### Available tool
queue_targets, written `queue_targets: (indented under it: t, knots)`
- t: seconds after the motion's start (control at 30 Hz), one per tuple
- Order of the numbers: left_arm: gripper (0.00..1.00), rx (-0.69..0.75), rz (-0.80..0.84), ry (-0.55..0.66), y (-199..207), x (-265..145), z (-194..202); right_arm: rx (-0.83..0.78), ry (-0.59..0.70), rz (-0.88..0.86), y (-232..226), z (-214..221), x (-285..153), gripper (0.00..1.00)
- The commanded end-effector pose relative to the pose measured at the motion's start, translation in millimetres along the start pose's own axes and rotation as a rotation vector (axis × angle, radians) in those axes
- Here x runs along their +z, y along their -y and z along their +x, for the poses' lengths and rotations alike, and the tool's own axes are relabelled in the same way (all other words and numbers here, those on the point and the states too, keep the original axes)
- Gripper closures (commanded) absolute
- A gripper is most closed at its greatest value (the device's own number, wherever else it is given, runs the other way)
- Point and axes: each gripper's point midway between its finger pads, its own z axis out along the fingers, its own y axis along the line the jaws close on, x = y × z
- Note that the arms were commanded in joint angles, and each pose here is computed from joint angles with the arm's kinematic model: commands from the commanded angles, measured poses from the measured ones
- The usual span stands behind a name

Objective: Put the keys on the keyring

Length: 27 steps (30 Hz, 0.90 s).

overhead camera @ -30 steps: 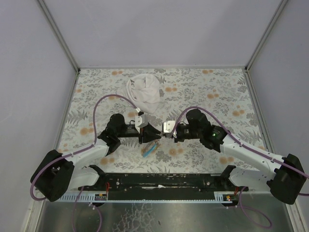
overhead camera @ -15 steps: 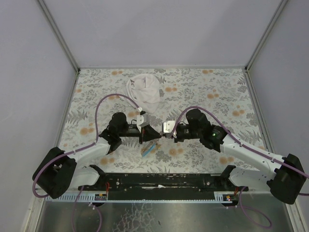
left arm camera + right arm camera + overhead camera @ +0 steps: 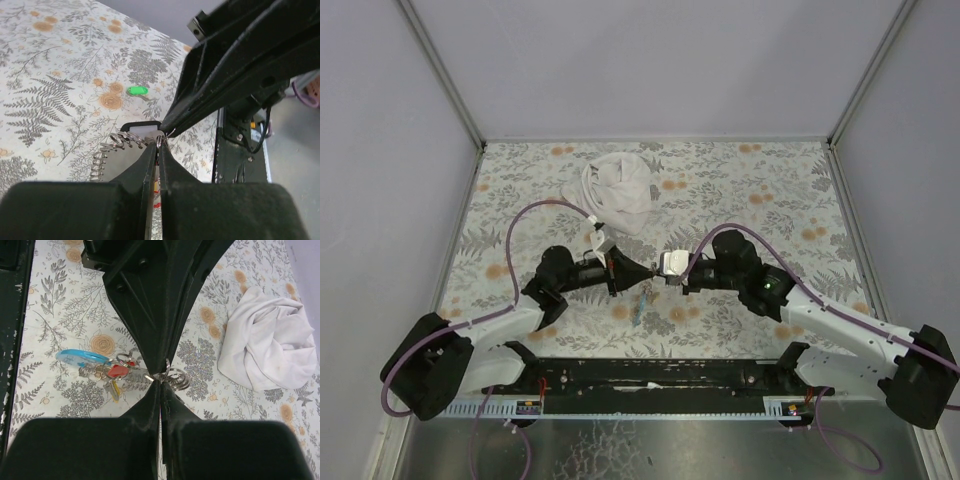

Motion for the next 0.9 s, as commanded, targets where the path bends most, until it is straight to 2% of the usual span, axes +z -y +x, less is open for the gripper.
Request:
queue_targets:
  t: [0.0,0.17,0.4,0.53,0.67,0.7,0.77,0.87]
  knots:
    - [1.00,-0.083,-0.155,0.239,-19,-9,-44,0.032,0.024,0.018,-8,2,1,1.00]
    - [1.00,-0.198,-0.217,0.361,-23,-15,-52,0.027,0.054,0.037,-9,1,9,1.00]
    - [1.00,-0.280,-0.264,0.504,-18,-18,-60,0.025,0.093,0.032,-14,-3,23,1.00]
    - [1.00,-0.313,-0.301,0.539,-23,-25,-58,0.022,0.084,0.058,-11,0,21,1.00]
    - [1.00,-0.304,-0.292,0.511,-22,-24,-52,0.001,0.080,0.103,-2,-5,14,1.00]
    - [0.97,-0.290,-0.286,0.499,-20,-24,-49,-0.009,0.075,0.113,1,-6,13,1.00]
    - [0.83,-0.268,-0.277,0.477,-18,-24,-44,-0.026,0.062,0.123,6,-11,9,1.00]
    - [0.70,-0.204,-0.261,0.421,-13,-23,-36,-0.053,0.056,0.091,7,-21,7,1.00]
